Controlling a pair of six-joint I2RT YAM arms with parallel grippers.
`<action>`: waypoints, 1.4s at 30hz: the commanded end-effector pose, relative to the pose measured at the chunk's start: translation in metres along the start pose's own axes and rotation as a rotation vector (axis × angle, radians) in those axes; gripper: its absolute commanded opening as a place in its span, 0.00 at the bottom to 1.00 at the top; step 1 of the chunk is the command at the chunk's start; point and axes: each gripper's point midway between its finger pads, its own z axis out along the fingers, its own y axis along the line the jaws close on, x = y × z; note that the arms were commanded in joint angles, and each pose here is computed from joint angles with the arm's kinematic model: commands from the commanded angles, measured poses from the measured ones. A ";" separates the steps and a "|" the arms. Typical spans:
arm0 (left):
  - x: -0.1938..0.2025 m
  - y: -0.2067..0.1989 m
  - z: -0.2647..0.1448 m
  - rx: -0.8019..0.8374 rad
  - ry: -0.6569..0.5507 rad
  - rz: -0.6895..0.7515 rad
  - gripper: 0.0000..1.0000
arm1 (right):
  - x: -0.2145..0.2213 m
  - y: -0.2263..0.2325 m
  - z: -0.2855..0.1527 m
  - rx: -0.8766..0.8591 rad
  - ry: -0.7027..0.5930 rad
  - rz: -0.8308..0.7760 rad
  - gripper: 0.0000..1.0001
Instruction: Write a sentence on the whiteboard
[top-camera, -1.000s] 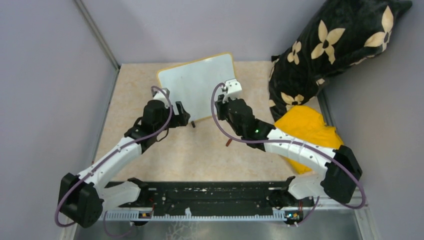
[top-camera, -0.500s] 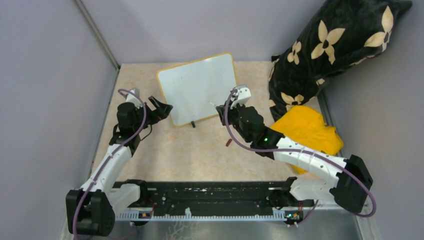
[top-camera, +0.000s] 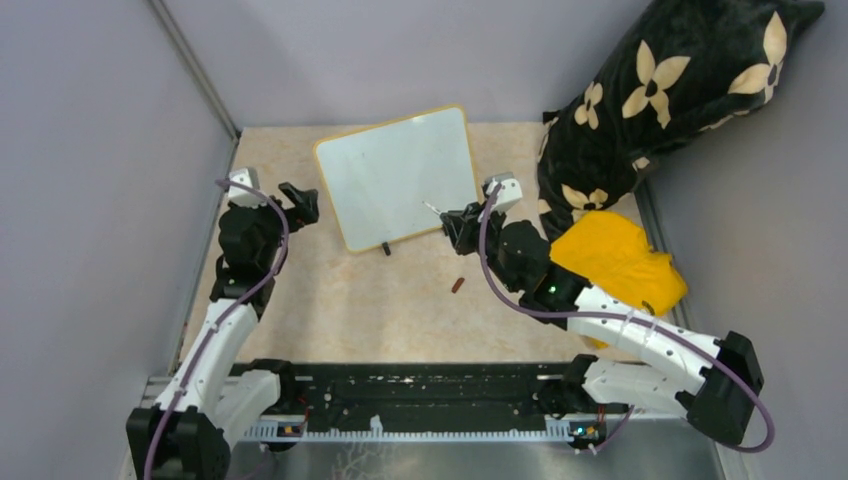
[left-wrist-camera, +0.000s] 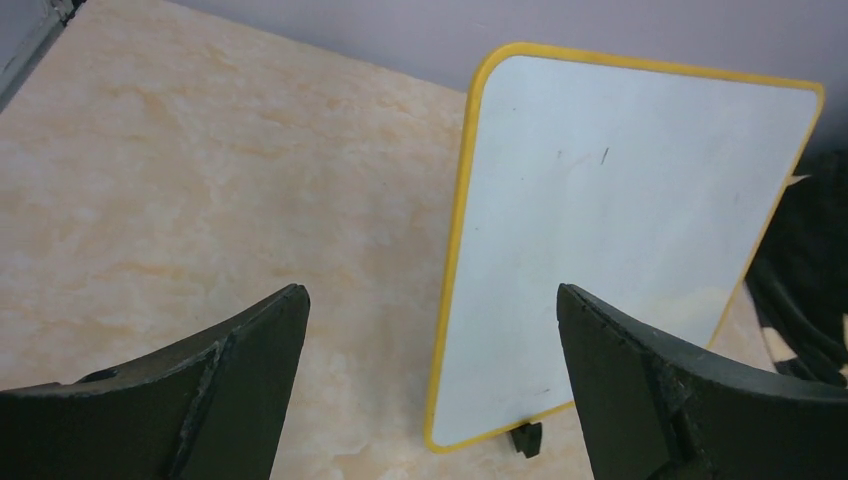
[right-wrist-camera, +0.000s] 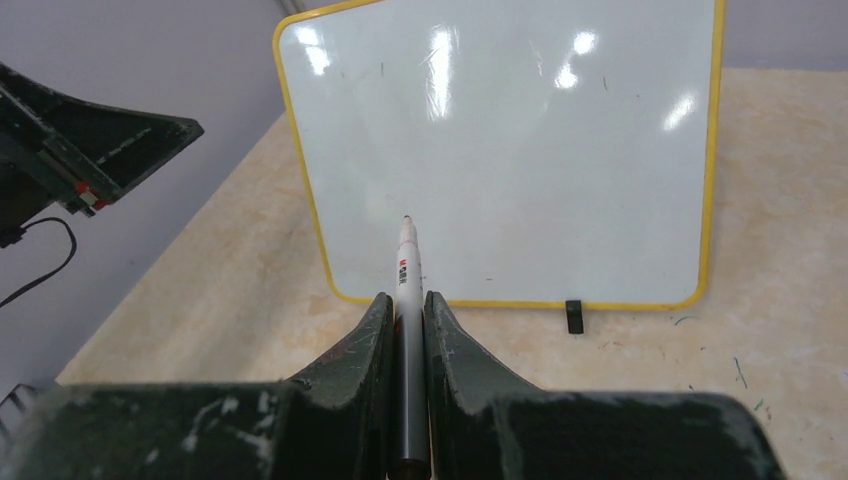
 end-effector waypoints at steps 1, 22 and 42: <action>0.016 0.004 0.015 0.017 0.073 0.141 0.99 | -0.019 0.005 -0.010 -0.025 -0.052 0.029 0.00; 0.074 0.002 0.032 0.325 0.138 -0.126 0.99 | -0.016 -0.002 -0.009 0.005 -0.053 -0.029 0.00; 0.118 -0.018 0.016 0.640 0.283 -0.188 0.99 | -0.016 -0.001 -0.015 -0.026 -0.067 -0.029 0.00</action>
